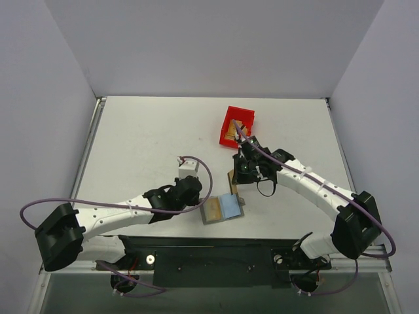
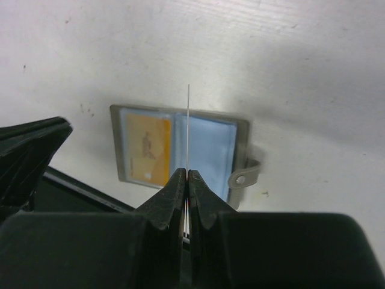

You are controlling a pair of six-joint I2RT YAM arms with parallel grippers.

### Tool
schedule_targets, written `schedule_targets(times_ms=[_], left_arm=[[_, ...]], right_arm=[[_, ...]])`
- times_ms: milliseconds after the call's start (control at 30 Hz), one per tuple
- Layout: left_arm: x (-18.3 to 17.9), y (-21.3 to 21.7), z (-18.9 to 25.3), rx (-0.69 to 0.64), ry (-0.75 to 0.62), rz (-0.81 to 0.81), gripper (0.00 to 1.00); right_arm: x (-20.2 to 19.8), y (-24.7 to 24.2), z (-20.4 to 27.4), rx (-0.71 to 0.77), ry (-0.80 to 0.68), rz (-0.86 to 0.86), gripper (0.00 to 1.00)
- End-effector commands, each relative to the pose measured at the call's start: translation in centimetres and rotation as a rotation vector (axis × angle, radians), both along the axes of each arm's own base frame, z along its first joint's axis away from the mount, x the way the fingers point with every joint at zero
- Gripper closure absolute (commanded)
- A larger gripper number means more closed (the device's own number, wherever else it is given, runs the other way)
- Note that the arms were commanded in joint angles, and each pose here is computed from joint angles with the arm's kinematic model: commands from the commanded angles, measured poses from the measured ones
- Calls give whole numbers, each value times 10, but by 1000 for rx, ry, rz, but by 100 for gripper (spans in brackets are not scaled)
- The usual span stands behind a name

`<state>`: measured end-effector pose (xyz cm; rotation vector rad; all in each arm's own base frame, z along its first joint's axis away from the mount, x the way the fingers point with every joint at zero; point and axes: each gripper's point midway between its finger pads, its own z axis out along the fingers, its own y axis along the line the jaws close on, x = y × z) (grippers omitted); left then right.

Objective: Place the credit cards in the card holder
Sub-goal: Insert the credit card into the card holder.

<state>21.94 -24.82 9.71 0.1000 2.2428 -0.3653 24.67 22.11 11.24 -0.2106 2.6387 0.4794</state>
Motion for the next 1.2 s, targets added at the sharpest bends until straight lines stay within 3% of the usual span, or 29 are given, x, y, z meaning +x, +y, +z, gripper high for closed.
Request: schedule_targets(times_ms=[0, 433, 833, 1167], left_arm=[[9, -27, 6, -93, -5, -64, 100], [16, 1, -13, -160, 25, -41, 100], [17, -12, -29, -170, 72, -53, 100], [47, -42, -29, -168, 66, -77, 100]], right_arm=[[-14, 14, -4, 29, 65, 44, 100], [-17, 0, -33, -11, 75, 6, 100], [-19, -15, -30, -1, 41, -35, 100], [-5, -4, -17, 36, 60, -18, 100]])
